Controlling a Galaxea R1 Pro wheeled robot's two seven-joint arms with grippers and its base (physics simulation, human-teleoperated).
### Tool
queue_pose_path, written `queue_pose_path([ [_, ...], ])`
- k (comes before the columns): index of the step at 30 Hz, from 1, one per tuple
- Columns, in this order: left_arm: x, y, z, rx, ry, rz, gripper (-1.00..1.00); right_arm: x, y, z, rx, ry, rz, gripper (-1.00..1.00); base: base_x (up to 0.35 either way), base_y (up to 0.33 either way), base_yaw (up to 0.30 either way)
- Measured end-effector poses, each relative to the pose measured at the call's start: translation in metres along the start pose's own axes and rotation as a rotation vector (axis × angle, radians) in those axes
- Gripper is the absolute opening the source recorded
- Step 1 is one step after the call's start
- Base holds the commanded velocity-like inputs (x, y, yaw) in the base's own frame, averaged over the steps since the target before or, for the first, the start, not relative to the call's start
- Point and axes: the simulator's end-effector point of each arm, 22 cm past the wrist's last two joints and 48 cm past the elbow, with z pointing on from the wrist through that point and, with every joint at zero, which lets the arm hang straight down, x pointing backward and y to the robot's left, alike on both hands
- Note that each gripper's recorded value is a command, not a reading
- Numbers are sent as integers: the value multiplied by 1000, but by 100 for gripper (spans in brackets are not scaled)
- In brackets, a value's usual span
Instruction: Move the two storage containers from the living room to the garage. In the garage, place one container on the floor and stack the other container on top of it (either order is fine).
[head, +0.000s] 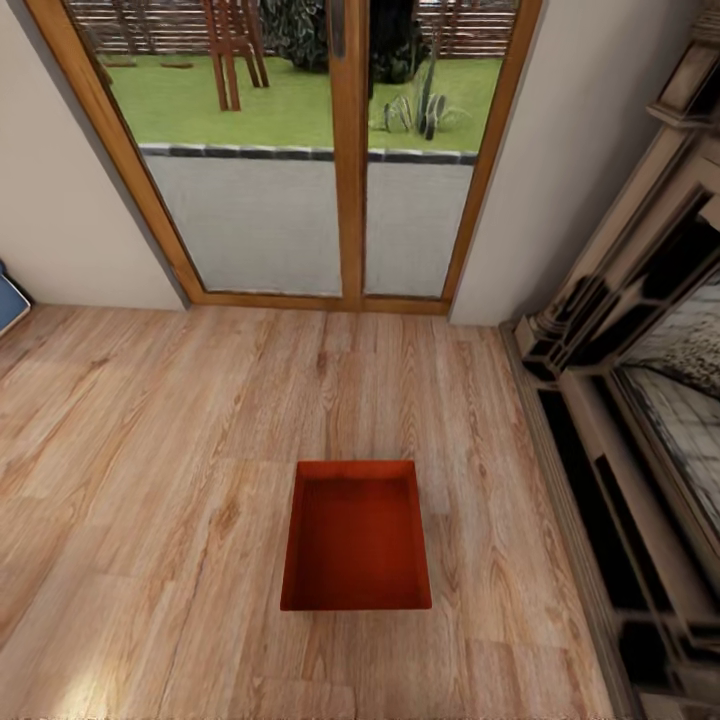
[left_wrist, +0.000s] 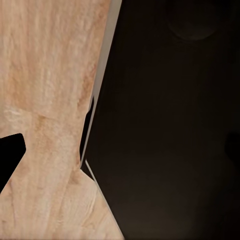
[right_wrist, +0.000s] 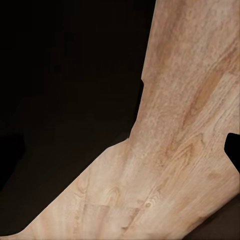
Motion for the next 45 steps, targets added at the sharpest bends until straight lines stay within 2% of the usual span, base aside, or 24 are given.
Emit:
queue_pose_path([
  [21, 4, 1, 1, -3, 9, 1, 100, 3, -3, 0, 15, 4, -1, 100, 0, 0, 0],
  [38, 4, 1, 1, -3, 10, -5, 100, 3, 8, 0, 1, 11, -7, 100, 0, 0, 0],
  [41, 4, -5, 1, 6, 10, -7, 100, 2, 10, 0, -5, 11, -13, 100, 0, 0, 0],
  [44, -6, -13, 1, 19, -13, -4, 100, -8, 10, 1, -6, -3, -17, 100, 0, 0, 0],
  [45, -25, -20, 1, 32, -50, -4, 100, -28, 9, 2, -3, -31, -14, 100, 0, 0, 0],
])
